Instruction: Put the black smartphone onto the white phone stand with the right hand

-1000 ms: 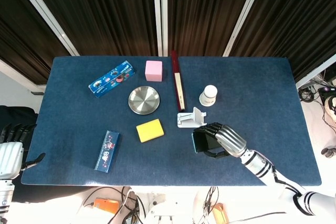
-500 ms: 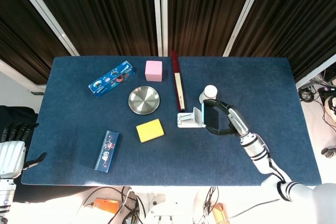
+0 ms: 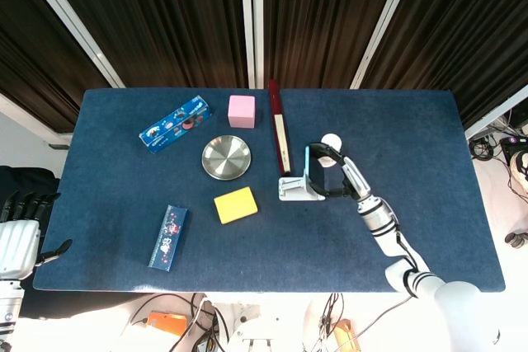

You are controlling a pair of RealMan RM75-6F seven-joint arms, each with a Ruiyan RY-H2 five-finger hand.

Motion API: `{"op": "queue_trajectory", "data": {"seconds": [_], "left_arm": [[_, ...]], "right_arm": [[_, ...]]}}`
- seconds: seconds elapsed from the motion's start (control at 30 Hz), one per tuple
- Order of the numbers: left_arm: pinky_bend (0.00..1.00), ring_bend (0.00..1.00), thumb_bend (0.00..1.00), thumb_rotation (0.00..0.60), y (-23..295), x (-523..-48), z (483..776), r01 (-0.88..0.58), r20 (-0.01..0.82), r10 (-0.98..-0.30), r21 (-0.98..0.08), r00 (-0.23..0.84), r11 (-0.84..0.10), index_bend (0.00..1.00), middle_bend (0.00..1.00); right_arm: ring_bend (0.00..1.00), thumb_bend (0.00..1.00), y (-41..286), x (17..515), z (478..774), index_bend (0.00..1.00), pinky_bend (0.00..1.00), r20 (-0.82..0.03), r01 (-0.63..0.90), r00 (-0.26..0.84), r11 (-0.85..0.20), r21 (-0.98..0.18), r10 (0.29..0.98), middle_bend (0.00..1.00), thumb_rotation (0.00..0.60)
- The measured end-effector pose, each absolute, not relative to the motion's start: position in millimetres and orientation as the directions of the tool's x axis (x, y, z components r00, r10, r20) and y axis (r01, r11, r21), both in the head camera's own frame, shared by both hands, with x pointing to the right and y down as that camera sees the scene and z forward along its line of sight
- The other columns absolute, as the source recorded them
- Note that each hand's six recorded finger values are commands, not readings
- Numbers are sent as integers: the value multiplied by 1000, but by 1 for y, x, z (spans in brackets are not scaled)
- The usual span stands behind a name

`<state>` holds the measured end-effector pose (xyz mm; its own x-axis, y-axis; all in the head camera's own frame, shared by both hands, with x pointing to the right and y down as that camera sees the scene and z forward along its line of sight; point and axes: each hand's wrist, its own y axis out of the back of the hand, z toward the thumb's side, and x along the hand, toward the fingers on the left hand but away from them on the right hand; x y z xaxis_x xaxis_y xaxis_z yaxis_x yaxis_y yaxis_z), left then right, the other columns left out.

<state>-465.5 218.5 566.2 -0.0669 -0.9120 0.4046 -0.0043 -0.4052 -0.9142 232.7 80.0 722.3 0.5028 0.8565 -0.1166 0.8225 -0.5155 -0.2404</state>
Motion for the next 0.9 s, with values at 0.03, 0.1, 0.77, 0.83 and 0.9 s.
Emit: {"op": "queue_trajectory", "data": {"seconds": [0.03, 0.1, 0.77, 0.83, 0.9], "left_arm": [[0, 109, 91, 600, 218, -465, 566, -4, 404, -912, -914, -67, -405, 167, 187], [0, 109, 91, 600, 217, -465, 565, 0, 404, -912, -914, -67, -405, 167, 187], [0, 109, 91, 600, 219, -466, 567, -3, 412, -908, -911, -75, -412, 167, 187], [0, 109, 91, 600, 219, -466, 567, -4, 410, -909, -912, -75, -411, 167, 187], [0, 109, 91, 600, 219, -466, 567, -4, 409, -909, -912, -76, -410, 167, 187]], "right_arm": [[373, 575, 80, 231, 725, 675, 462, -122, 822, 504, -518, -235, 855, 522, 600], [374, 575, 80, 227, 729, 670, 462, -135, 819, 509, -527, -228, 850, 522, 600], [351, 543, 86, 223, 742, 621, 435, -176, 783, 545, -573, -244, 820, 522, 600], [346, 525, 85, 223, 742, 615, 431, -175, 784, 543, -571, -243, 821, 522, 600], [339, 499, 85, 222, 742, 605, 424, -175, 784, 543, -571, -244, 821, 522, 600]]}}
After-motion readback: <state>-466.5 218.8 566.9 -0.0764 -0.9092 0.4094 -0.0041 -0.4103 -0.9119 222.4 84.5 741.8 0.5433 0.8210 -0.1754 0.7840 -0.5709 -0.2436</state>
